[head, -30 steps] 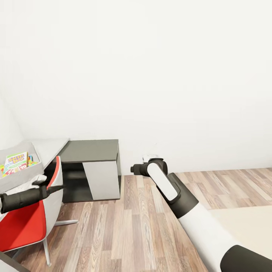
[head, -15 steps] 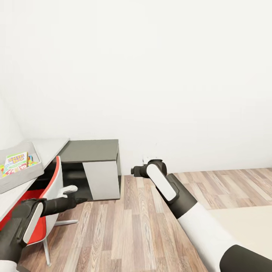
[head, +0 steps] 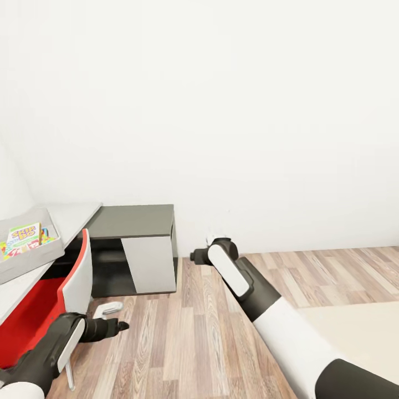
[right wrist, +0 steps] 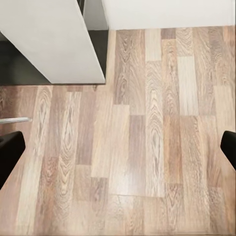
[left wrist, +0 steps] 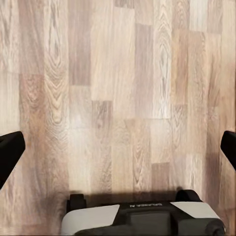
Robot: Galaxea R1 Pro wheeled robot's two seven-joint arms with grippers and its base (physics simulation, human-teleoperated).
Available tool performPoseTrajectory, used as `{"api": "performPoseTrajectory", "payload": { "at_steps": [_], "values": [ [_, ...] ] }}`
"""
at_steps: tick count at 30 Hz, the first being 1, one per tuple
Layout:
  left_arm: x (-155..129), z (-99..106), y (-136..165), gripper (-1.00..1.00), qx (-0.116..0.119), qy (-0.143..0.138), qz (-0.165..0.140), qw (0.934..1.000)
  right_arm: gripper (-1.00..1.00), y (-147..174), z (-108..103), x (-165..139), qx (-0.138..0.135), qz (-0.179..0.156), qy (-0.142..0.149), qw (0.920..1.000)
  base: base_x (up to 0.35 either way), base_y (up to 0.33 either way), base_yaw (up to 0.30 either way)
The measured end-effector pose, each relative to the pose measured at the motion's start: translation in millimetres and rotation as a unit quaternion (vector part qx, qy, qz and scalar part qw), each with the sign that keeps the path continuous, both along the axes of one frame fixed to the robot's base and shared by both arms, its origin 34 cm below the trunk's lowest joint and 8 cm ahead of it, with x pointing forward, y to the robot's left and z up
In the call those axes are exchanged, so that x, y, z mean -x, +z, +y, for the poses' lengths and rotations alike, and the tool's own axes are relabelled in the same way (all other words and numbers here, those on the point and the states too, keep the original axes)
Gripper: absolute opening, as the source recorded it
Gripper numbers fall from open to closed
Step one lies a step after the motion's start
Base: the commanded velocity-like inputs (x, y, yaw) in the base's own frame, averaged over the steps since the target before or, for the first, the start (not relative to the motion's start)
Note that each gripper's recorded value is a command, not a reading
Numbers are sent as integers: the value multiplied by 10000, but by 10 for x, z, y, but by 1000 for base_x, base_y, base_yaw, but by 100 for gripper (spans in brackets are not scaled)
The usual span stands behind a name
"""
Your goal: Put all the toys in the child's room - the three board games (two on the bed and one on the table), the two jigsaw puzzles on the table, and the tennis ball on the table - inside the toy box on the table in the child's room.
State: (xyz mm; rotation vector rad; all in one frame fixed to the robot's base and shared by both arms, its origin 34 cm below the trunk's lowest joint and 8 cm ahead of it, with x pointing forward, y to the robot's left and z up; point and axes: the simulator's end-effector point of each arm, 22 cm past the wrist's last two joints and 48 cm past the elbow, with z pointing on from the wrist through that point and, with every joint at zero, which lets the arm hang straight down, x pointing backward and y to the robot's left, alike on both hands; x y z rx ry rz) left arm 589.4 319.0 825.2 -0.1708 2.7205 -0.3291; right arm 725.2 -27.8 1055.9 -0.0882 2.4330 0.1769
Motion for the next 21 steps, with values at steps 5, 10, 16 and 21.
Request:
{"api": "performPoseTrajectory", "payload": {
  "at_steps": [5, 10, 16, 21],
  "values": [
    [259, 194, -413, 100, -346, 217, 308, 9987, 100, -197, -77, -8, 113, 96, -169, 9997, 0, 0, 0],
    [588, 288, -801, 100, -691, 419, 648, 9946, 100, -746, -235, 70, 562, 298, -438, 9970, 0, 0, 0],
    [1077, 414, -1228, 100, -1031, 597, 964, 9882, 100, -1007, -173, 78, 683, -31, -437, 9967, 0, 0, -15],
    [1387, 487, -1450, 100, -1170, 644, 1061, 9853, 100, -1221, -48, 146, 572, 45, -121, 9983, 0, 0, -59]
  ]
}}
